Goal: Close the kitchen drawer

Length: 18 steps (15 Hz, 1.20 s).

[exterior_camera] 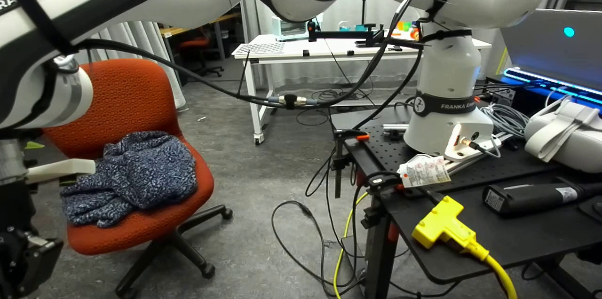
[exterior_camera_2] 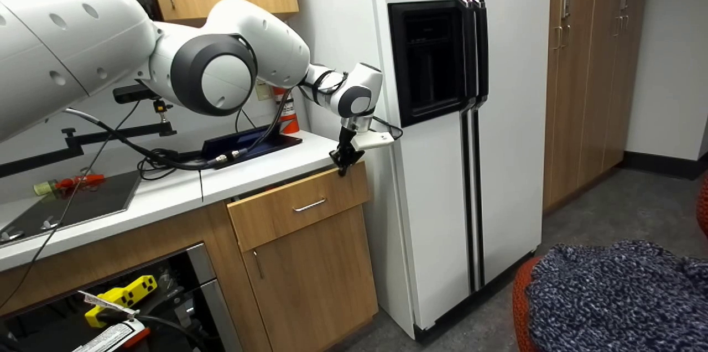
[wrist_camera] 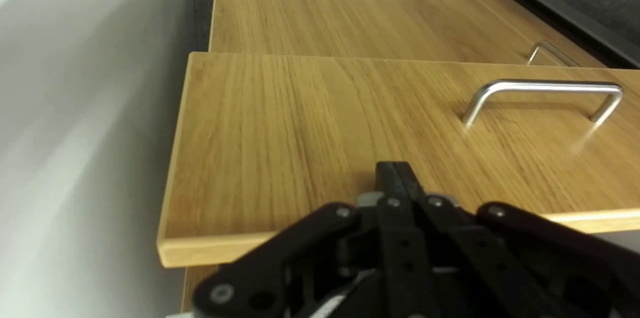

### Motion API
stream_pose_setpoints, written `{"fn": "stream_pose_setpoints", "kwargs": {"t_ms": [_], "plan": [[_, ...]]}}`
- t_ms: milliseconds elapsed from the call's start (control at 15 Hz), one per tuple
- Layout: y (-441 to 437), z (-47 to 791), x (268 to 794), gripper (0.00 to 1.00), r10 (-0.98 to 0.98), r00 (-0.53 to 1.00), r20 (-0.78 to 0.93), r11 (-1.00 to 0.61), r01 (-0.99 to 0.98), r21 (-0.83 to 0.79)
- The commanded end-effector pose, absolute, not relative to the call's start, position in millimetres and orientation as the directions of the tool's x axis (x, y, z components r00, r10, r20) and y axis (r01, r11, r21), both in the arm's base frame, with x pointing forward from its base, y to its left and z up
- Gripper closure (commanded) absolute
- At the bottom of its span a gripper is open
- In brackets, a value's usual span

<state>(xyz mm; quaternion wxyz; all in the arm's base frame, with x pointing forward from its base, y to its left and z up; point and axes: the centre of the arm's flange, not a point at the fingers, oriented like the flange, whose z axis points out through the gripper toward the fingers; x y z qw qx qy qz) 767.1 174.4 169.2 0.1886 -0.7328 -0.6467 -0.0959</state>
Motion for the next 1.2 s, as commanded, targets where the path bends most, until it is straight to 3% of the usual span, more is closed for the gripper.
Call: {"fn": "stream_pose_setpoints", "kwargs": {"t_ms": [0, 600, 1133], "plan": [[199.2, 177.6, 797.1, 1.0, 0.858, 0.073, 0.509, -0.029, 0.995, -0.095], [197.7, 192.8, 781.5, 1.0, 0.796, 0.025, 0.605, 0.013, 0.998, -0.058], [199.9, 237.4, 729.8, 1.0, 0.899, -0.039, 0.435, 0.071, 0.996, -0.058]]}}
